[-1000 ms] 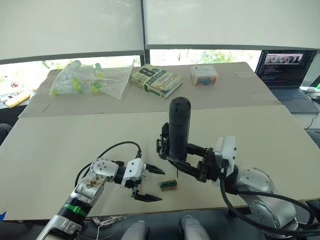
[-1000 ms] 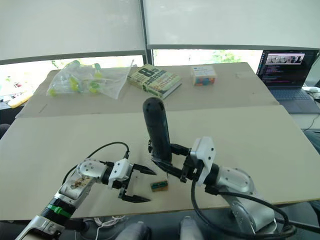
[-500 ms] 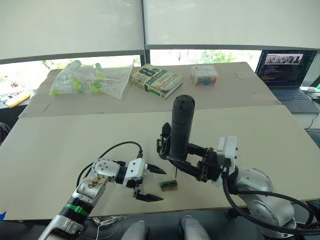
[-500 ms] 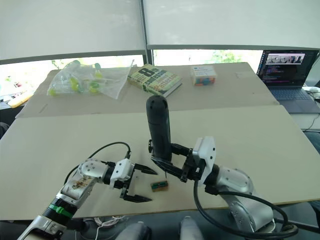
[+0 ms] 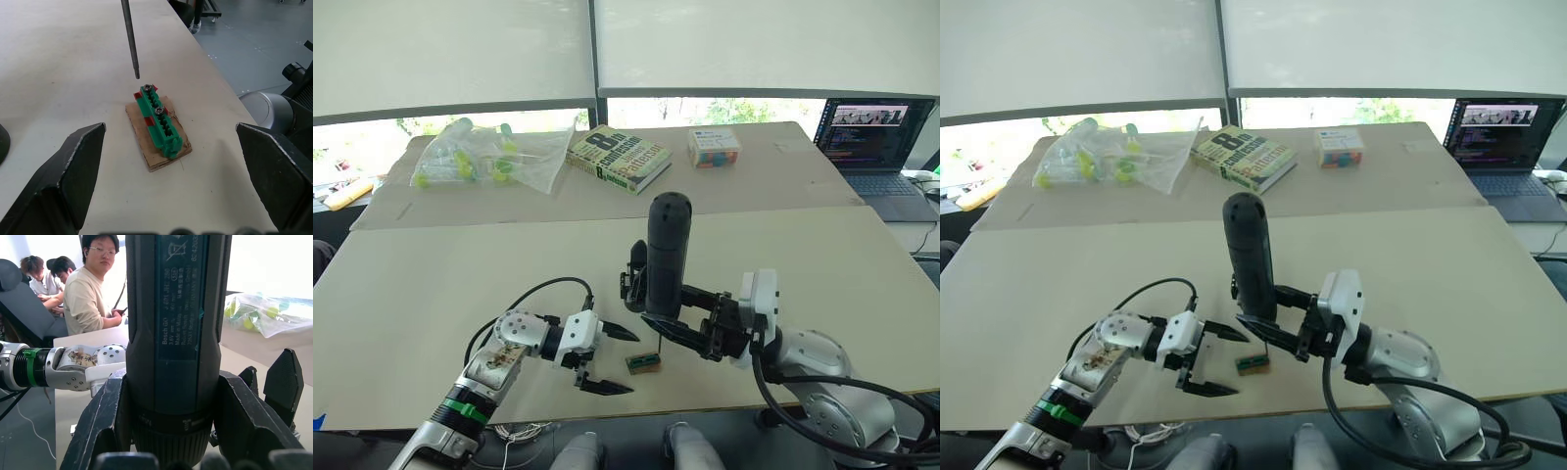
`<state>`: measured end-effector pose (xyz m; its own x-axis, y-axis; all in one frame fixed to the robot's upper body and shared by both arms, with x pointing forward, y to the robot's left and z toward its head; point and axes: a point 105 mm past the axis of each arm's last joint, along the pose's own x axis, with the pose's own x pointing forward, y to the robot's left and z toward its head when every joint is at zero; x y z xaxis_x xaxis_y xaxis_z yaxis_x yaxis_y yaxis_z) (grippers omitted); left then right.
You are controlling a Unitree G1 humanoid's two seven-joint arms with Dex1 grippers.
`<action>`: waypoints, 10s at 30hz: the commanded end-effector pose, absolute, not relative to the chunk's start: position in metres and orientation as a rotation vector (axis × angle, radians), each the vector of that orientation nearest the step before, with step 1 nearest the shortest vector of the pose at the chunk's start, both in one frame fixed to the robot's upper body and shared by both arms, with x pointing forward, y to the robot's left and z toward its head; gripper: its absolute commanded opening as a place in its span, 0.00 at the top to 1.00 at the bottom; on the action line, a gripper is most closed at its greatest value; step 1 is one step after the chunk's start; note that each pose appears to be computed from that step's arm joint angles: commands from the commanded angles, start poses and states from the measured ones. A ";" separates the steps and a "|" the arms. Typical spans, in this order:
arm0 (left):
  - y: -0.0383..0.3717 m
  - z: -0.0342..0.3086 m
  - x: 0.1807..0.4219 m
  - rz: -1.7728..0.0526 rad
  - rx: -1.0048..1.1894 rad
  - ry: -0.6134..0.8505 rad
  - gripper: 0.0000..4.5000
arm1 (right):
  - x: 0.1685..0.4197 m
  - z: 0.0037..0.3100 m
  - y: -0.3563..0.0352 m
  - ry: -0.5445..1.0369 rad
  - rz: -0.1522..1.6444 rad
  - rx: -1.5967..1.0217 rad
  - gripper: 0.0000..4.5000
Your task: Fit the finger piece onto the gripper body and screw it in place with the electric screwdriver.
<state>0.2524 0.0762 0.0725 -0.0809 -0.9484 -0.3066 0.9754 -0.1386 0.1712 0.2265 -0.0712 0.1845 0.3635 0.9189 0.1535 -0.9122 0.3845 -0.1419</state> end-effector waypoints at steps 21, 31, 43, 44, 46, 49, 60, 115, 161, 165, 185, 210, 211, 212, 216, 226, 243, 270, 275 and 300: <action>0.071 0.080 0.254 -1.681 0.419 0.052 0.00 | 0.216 0.198 -0.065 -0.290 1.225 -0.031 0.58; 0.071 0.080 0.253 -1.684 0.423 0.050 0.00 | 0.216 0.195 -0.066 -0.287 1.219 -0.050 0.58; 0.070 0.079 0.252 -1.684 0.423 0.047 0.00 | 0.218 0.193 -0.066 -0.285 1.213 -0.057 0.58; 0.070 0.079 0.252 -1.685 0.424 0.048 0.00 | 0.218 0.193 -0.066 -0.285 1.212 -0.058 0.58; 0.071 0.079 0.252 -1.685 0.423 0.048 0.00 | 0.219 0.193 -0.066 -0.283 1.210 -0.059 0.58; 0.071 0.079 0.252 -1.684 0.423 0.048 0.00 | 0.219 0.193 -0.066 -0.280 1.211 -0.059 0.58; 0.071 0.079 0.253 -1.683 0.424 0.048 0.00 | 0.218 0.193 -0.064 -0.280 1.215 -0.054 0.58; 0.125 0.128 0.318 -1.447 0.364 0.098 0.00 | 0.273 0.345 -0.034 -0.285 1.451 0.004 0.58; 0.086 0.112 0.349 -1.401 0.415 0.003 0.00 | 0.295 0.290 -0.021 -0.204 1.355 -0.071 0.58; 0.084 0.114 0.348 -1.406 0.414 -0.004 0.00 | 0.295 0.288 -0.022 -0.199 1.353 -0.073 0.58; 0.080 0.118 0.348 -1.415 0.410 -0.016 0.00 | 0.301 0.277 -0.024 -0.165 1.341 -0.082 0.58; 0.081 0.117 0.348 -1.416 0.422 -0.022 0.00 | 0.297 0.289 -0.019 -0.174 1.361 -0.084 0.58; 0.081 0.117 0.348 -1.416 0.422 -0.022 0.00 | 0.298 0.289 -0.019 -0.172 1.360 -0.084 0.58; 0.081 0.117 0.348 -1.417 0.423 -0.022 0.00 | 0.298 0.289 -0.019 -0.171 1.359 -0.082 0.58; 0.082 0.115 0.346 -1.426 0.430 -0.013 0.00 | 0.298 0.288 -0.018 -0.167 1.359 -0.077 0.58; 0.082 0.108 0.340 -1.451 0.432 0.010 0.00 | 0.300 0.286 -0.017 -0.165 1.354 -0.074 0.58; 0.080 0.111 0.339 -1.456 0.417 0.007 0.00 | 0.304 0.281 -0.021 -0.161 1.341 -0.107 0.58; 0.079 0.112 0.340 -1.454 0.430 0.001 0.00 | 0.303 0.288 -0.020 -0.190 1.348 -0.115 0.58; 0.079 0.111 0.340 -1.453 0.432 0.000 0.00 | 0.303 0.290 -0.019 -0.194 1.347 -0.117 0.58; 0.082 0.111 0.339 -1.442 0.436 -0.001 0.00 | 0.300 0.289 -0.017 -0.172 1.359 -0.100 0.58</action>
